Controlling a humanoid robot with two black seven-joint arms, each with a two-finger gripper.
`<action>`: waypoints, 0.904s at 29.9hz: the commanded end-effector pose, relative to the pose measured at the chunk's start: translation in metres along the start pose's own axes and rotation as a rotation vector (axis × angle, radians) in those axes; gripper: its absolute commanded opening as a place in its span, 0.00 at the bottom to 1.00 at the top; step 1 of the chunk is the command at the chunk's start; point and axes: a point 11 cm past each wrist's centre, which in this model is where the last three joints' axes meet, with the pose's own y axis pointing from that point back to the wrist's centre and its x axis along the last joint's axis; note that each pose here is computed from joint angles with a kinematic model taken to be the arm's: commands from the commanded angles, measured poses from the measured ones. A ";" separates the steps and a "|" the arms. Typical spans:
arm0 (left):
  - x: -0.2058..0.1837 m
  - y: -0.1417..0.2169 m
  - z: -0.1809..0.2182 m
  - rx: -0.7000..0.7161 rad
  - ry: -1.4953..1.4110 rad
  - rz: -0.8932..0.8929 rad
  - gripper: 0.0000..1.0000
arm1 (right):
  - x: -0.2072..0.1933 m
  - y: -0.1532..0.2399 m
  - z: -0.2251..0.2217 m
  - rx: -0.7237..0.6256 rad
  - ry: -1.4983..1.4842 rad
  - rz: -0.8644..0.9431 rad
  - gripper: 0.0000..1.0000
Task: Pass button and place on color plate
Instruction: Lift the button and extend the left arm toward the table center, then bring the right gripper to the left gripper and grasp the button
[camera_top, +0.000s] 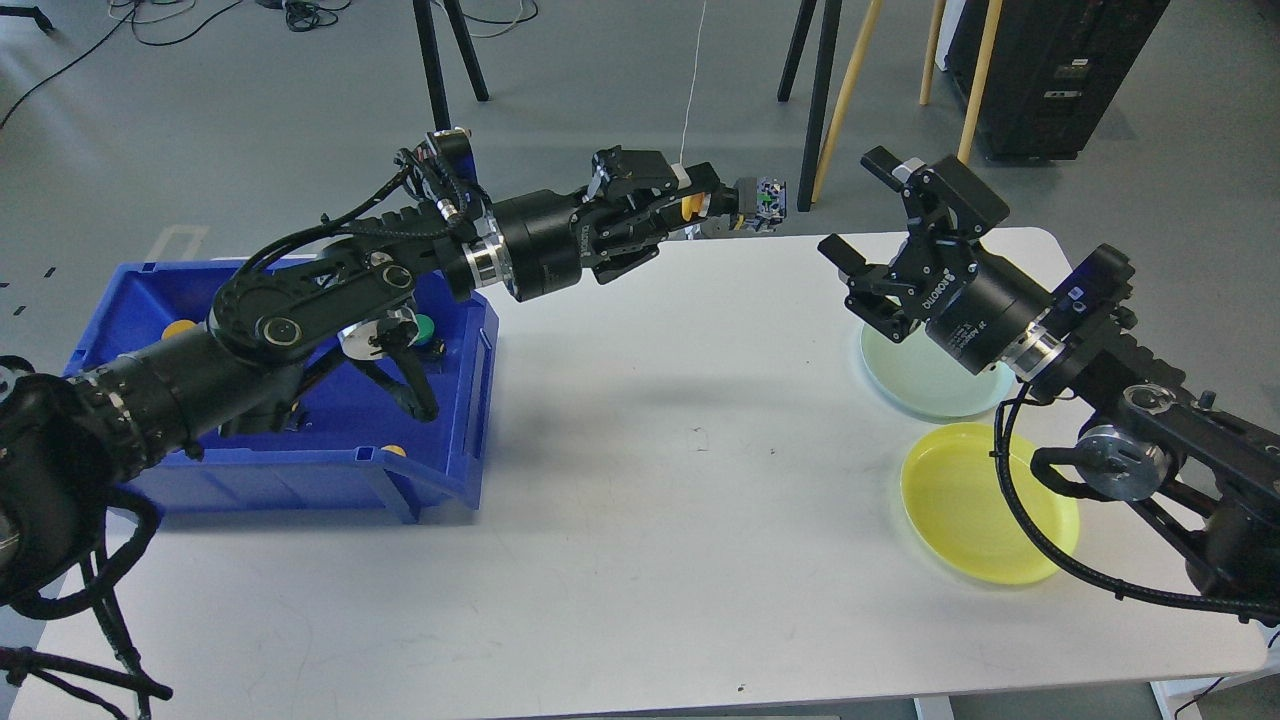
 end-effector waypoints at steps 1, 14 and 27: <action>-0.001 0.002 -0.005 0.001 0.015 0.006 0.07 | -0.015 -0.014 0.016 0.002 -0.042 -0.007 1.00; 0.000 0.002 -0.004 -0.004 0.018 0.012 0.07 | -0.030 -0.049 0.030 0.030 -0.085 0.014 0.97; 0.002 0.004 -0.006 -0.001 0.022 0.020 0.07 | -0.029 -0.051 0.030 0.031 -0.077 0.022 0.50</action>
